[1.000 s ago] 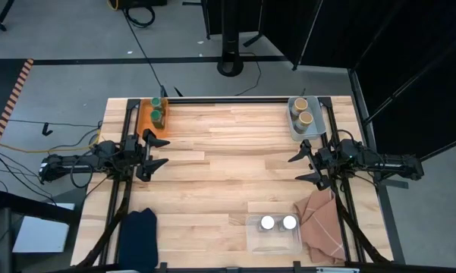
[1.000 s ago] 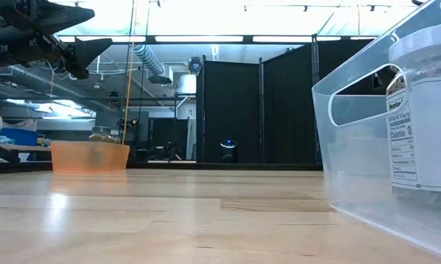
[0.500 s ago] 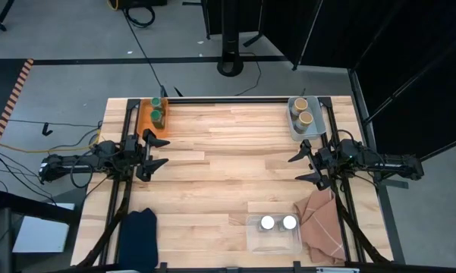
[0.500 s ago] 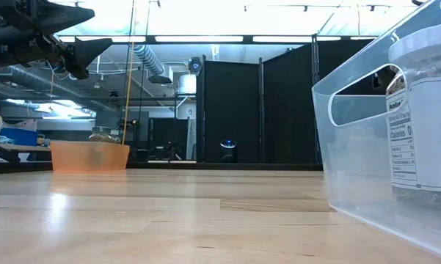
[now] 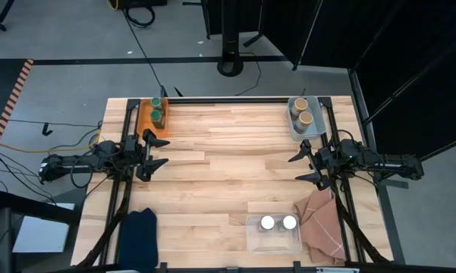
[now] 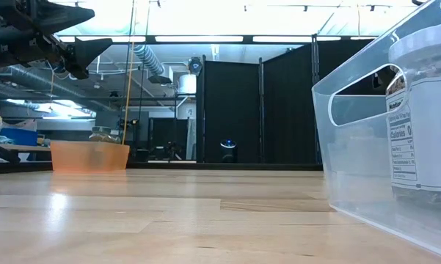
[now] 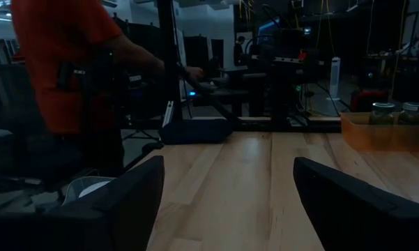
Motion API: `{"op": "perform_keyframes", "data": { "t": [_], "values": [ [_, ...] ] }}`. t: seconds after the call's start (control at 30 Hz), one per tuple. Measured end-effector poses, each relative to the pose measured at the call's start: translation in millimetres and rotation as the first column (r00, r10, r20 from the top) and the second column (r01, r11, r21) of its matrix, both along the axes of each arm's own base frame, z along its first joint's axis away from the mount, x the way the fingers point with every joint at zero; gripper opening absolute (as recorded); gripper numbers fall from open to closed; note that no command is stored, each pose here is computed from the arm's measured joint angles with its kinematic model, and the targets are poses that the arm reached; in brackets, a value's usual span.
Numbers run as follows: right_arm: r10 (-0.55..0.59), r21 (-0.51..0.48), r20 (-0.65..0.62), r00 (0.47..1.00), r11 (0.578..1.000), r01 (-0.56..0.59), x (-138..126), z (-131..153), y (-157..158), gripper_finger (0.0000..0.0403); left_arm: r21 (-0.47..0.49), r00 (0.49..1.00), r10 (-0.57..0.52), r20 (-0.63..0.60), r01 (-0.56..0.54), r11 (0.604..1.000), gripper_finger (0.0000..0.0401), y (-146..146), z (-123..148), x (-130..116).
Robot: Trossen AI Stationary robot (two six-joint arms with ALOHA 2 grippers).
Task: Sort spices by type
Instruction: Return to Home Position
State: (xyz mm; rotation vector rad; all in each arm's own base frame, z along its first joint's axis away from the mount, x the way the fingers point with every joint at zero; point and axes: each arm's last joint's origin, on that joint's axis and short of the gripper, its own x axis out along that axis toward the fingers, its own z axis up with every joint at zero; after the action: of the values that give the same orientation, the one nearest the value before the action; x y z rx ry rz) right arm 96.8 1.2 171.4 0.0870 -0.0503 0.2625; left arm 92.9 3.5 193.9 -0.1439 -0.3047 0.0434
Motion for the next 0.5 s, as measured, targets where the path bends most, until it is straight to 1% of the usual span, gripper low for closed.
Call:
{"op": "perform_keyframes", "data": {
  "t": [0.5],
  "values": [
    [0.0, 0.0, 0.0, 1.0, 1.0, 0.0, 0.0, 0.0, 0.0, 0.0326, 0.0, 1.0, 0.0, 0.0, 0.0, 1.0, 0.0332, 0.0, 0.0, 0.0]
  ]
}}
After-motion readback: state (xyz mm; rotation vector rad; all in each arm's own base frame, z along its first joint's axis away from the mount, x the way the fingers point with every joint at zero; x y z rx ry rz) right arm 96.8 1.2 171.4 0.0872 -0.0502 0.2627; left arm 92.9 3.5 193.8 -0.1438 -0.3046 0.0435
